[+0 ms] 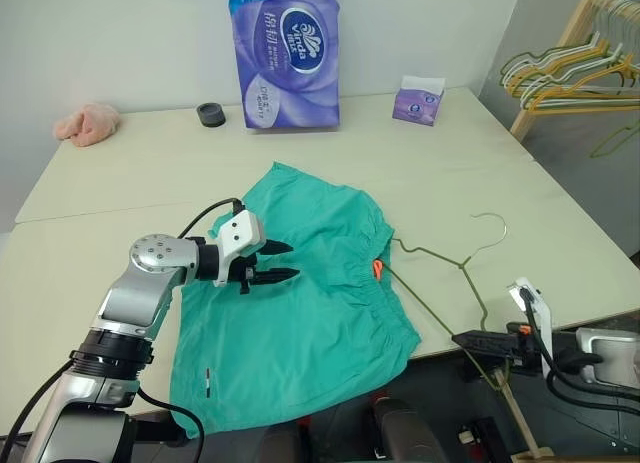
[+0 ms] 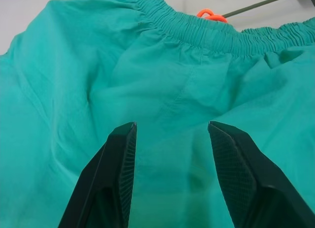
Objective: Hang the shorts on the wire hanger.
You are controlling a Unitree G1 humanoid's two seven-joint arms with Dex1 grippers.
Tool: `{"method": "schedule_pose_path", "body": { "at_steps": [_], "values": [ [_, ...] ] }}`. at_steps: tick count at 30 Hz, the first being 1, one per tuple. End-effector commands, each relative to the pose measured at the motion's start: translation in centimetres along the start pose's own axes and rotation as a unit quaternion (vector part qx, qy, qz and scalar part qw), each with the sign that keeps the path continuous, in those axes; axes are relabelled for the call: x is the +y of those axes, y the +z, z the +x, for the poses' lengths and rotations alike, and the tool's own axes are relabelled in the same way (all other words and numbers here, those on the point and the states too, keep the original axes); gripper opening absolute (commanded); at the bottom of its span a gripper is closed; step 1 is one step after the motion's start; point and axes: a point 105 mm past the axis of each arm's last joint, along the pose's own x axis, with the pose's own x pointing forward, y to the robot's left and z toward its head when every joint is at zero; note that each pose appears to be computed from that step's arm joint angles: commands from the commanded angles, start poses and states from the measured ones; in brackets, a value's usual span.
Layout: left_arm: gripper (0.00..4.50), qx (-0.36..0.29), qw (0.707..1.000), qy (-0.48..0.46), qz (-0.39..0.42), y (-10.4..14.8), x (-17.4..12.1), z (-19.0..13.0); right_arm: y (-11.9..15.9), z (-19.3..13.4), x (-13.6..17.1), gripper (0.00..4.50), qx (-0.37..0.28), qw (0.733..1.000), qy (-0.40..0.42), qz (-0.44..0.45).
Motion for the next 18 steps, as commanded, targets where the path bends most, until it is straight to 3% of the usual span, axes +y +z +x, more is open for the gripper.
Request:
{"method": "schedule_pose_path", "body": {
  "at_steps": [1,13,18],
  "values": [
    [2.44,-0.019,1.0,0.009,0.017,1.3,0.4,-0.2,0.9,0.9,0.2,0.0,0.0,1.0,0.008,0.001],
    [2.44,-0.051,0.998,0.03,-0.009,2.5,0.9,-0.1,4.7,4.8,1.2,0.0,-0.047,0.998,0.045,0.019],
    [2.44,-0.079,0.995,0.056,-0.035,3.4,1.8,-0.5,6.5,4.7,2.6,0.0,-0.085,0.994,0.057,-0.023]
  ]
}}
